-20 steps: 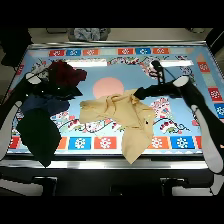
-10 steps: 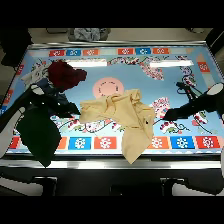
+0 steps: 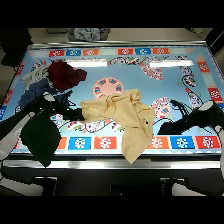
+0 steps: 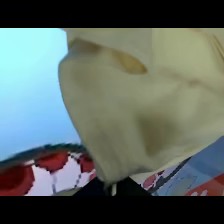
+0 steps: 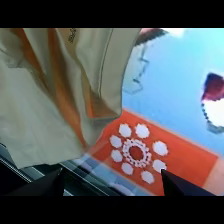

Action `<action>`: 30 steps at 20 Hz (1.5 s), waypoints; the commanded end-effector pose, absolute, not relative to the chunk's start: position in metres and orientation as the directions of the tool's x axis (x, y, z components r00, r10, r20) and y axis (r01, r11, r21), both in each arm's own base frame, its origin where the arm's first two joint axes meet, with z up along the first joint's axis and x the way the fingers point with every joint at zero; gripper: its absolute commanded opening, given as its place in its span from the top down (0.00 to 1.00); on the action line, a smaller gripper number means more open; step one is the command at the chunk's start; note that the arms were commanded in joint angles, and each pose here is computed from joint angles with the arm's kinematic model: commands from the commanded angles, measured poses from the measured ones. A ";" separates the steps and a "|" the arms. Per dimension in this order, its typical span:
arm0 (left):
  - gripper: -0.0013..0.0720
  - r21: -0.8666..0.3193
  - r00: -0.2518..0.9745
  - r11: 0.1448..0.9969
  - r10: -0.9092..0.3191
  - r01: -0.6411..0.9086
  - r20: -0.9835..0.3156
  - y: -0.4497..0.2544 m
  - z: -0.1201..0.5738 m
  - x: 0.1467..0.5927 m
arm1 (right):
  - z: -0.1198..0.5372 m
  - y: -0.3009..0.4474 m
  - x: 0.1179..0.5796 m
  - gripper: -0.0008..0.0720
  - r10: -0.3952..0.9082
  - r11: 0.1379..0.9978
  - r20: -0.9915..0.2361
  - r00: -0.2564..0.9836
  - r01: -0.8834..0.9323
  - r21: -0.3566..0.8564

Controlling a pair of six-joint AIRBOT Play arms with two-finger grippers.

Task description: Fold the shirts.

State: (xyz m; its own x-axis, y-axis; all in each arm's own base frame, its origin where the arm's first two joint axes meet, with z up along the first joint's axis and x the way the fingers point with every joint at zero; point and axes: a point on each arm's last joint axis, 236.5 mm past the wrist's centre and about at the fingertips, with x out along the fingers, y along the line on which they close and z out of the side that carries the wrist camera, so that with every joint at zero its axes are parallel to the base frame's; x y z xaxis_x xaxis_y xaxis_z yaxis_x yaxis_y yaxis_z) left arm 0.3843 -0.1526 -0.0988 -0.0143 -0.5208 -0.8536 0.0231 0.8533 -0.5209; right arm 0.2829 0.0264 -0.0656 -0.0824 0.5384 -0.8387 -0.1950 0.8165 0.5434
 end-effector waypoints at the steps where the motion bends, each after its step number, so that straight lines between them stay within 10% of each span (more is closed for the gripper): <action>1: 0.95 -0.524 -0.007 0.852 -0.524 0.024 -0.852 -0.156 -0.098 0.386 | -0.086 0.054 0.279 0.04 0.586 0.794 -0.809 -0.050 -0.165 0.585; 5: 0.95 -0.526 0.004 0.849 -0.527 0.057 -0.850 -0.156 -0.087 0.386 | -0.110 0.083 0.276 0.11 0.543 0.815 -0.837 -0.070 -0.195 0.545; 9: 0.95 -0.528 0.016 0.847 -0.530 0.068 -0.848 -0.156 -0.078 0.386 | -0.115 0.089 0.288 0.92 0.528 0.835 -0.849 -0.033 -0.164 0.526; 12: 0.95 -0.513 0.121 0.836 -0.539 0.195 -0.833 -0.157 -0.031 0.405 | -0.073 0.081 0.315 0.92 0.508 0.821 -0.859 0.062 -0.336 0.461; 15: 0.95 -0.415 0.414 0.824 -0.557 0.386 -0.720 -0.155 0.114 0.440 | 0.055 0.046 0.378 0.92 0.350 0.863 -0.843 0.409 -0.491 0.120; 20: 0.95 -0.085 0.890 0.904 -0.427 0.419 -0.162 -0.099 0.444 0.372 | 0.425 -0.013 0.328 0.92 -0.002 0.859 -0.167 0.986 -0.084 -0.506; 25: 0.95 -0.092 0.946 0.943 -0.311 0.319 0.087 -0.071 0.537 0.257 | 0.542 -0.014 0.195 0.92 -0.081 0.860 0.200 0.977 0.169 -0.481; 30: 0.95 -0.074 0.980 0.977 -0.196 0.198 0.036 -0.046 0.526 0.236 | 0.509 -0.040 0.197 0.92 -0.190 0.846 0.061 0.980 0.195 -0.496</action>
State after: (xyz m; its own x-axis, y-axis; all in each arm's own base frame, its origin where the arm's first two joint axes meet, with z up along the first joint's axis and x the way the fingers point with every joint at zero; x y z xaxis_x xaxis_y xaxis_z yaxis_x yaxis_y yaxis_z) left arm 0.2535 -0.0672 0.5307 0.9542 -0.2920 0.0649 0.2966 0.9517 -0.0789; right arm 0.2095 -0.0230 0.5173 0.9884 -0.1106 0.1042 0.1478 0.8602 -0.4880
